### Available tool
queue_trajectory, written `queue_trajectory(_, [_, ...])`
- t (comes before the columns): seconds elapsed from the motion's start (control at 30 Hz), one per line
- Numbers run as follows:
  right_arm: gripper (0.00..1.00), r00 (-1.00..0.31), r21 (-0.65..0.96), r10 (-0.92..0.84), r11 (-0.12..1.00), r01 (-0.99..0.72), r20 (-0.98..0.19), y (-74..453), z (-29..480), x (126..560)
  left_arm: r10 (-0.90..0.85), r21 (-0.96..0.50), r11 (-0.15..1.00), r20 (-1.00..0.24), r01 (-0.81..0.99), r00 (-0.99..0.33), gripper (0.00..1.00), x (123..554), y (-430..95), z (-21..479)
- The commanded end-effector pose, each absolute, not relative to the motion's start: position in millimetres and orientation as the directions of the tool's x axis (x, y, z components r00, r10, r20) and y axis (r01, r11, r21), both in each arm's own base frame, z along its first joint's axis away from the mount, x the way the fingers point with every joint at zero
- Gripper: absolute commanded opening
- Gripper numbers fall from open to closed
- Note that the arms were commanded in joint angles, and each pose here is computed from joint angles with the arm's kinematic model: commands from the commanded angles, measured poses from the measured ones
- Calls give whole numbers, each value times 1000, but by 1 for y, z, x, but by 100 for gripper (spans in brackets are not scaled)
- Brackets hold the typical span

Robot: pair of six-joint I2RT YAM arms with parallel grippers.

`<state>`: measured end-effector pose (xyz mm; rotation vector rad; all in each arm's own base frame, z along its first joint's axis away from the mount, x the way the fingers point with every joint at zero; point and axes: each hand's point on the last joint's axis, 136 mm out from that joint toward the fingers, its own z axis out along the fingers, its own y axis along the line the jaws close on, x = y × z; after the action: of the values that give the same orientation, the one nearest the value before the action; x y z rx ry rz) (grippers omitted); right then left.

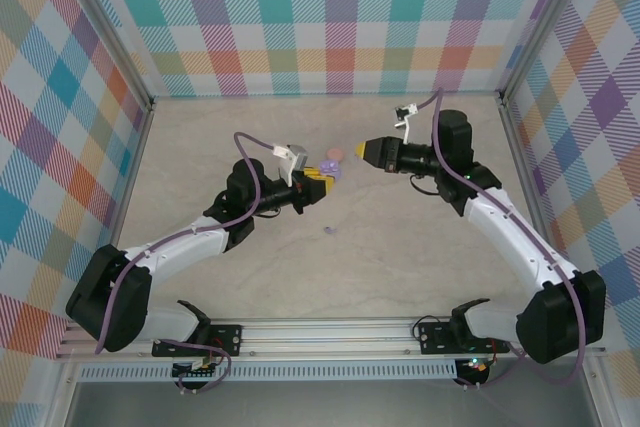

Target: Insert the wireless bluetooth earbuds into the charging case

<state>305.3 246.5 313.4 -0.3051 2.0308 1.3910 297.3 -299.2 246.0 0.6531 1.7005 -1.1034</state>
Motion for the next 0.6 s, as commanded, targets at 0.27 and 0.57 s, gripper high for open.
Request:
queue_trajectory(0.27, [26,-652,639,101,358,-681,-752,273,344,278,-60,-255,356,-966,899,-251,19,279,-307,263])
queue_trajectory(0.57, [26,-580,582,135,385,-716,-803,275,351,271,-77,-179,341,-984,923,-162,19,269,-309,274])
